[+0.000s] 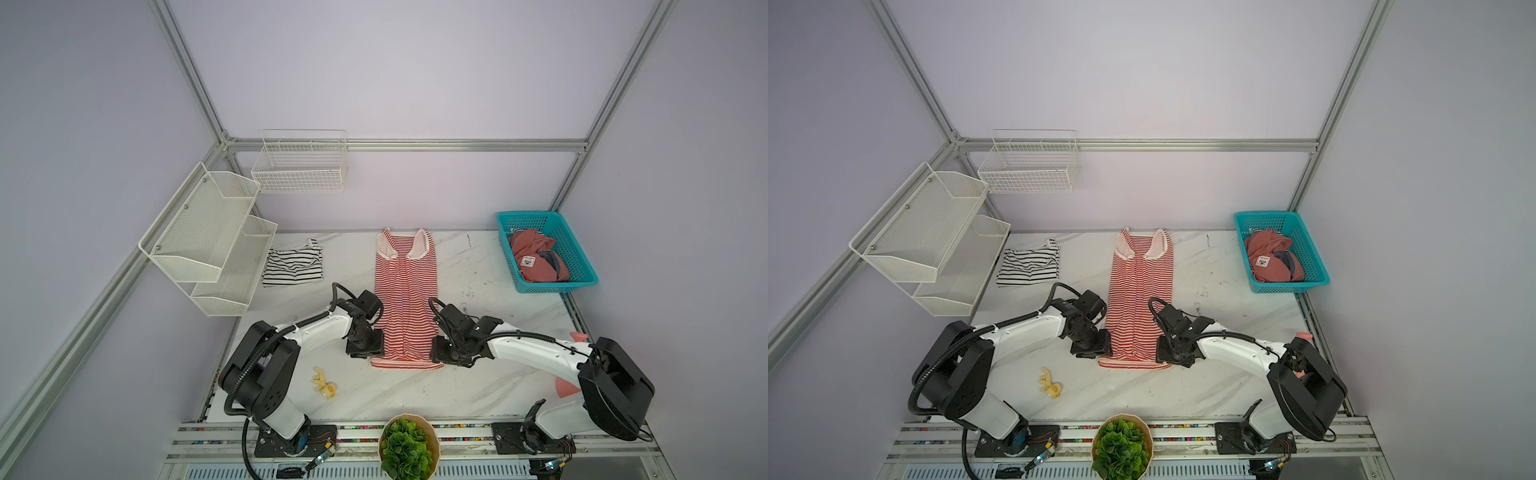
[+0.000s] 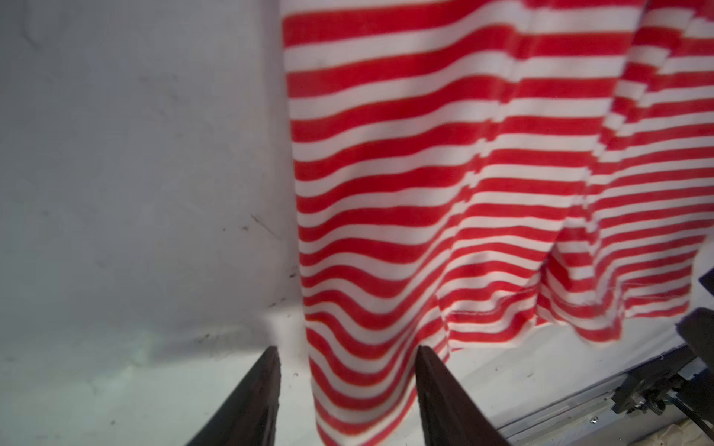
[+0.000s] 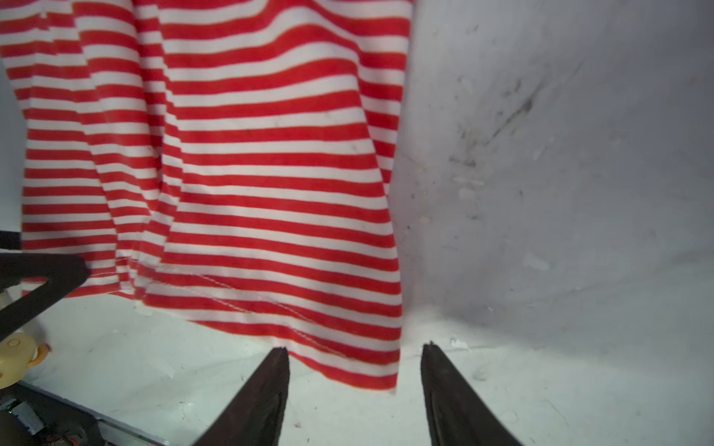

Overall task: Fold and stack the tank tops
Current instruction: 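Lift the hem with both grippers and fold it away toward the straps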

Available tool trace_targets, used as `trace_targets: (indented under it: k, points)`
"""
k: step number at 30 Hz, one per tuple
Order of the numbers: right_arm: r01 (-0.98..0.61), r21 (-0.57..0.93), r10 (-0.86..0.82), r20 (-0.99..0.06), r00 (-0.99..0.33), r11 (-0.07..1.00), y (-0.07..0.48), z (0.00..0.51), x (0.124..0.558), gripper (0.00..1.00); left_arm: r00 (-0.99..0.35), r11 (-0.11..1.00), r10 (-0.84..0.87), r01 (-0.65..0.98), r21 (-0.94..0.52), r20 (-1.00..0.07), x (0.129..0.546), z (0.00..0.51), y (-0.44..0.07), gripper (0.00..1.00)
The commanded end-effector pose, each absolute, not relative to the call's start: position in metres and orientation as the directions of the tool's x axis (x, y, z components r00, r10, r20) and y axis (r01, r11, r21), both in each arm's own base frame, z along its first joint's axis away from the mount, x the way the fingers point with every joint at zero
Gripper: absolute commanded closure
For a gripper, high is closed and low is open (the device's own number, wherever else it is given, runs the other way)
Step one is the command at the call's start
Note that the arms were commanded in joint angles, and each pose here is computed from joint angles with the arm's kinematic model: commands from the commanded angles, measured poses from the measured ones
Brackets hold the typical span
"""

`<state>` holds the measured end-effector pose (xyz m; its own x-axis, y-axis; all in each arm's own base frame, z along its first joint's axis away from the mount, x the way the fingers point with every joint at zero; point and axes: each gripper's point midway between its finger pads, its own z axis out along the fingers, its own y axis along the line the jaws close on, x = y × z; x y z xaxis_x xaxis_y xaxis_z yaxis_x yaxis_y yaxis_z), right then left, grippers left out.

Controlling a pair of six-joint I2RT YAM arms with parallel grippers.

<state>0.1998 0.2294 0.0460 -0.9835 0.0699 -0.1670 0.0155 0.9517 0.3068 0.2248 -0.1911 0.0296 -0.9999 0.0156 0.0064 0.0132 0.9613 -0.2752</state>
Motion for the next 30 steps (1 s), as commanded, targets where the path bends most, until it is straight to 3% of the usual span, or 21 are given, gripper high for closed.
trace_targets:
  k: [1, 6, 14, 19, 24, 30]
  points:
    - [0.056, 0.354, 0.127, -0.180, -0.976, 0.934, 0.234, 0.051, 0.202, 0.42, -1.000, 0.952, -0.002, -0.006, -0.306, 0.011, 0.221, 0.024, -0.195, 0.45]
    - [0.066, 0.361, 0.135, -0.172, -0.976, 0.930, 0.234, 0.046, 0.200, 0.45, -0.999, 0.951, -0.014, -0.022, -0.309, 0.030, 0.216, 0.019, -0.194, 0.50]
    - [0.073, 0.389, 0.148, -0.165, -0.975, 0.918, 0.237, 0.042, 0.199, 0.60, -0.999, 0.948, -0.031, -0.043, -0.316, 0.042, 0.208, 0.020, -0.190, 0.65]
    - [0.071, 0.404, 0.148, -0.162, -0.976, 0.912, 0.240, 0.042, 0.199, 0.75, -0.998, 0.943, -0.048, -0.057, -0.329, 0.035, 0.209, 0.025, -0.192, 0.81]
    - [0.065, 0.425, 0.146, -0.161, -0.976, 0.903, 0.245, 0.044, 0.200, 0.99, -0.998, 0.933, -0.055, -0.060, -0.356, 0.024, 0.213, 0.033, -0.197, 0.87]
    - [0.045, 0.445, 0.143, -0.189, -0.971, 0.895, 0.249, 0.060, 0.205, 1.00, -0.998, 0.912, -0.066, -0.052, -0.407, -0.021, 0.224, 0.055, -0.207, 1.00]
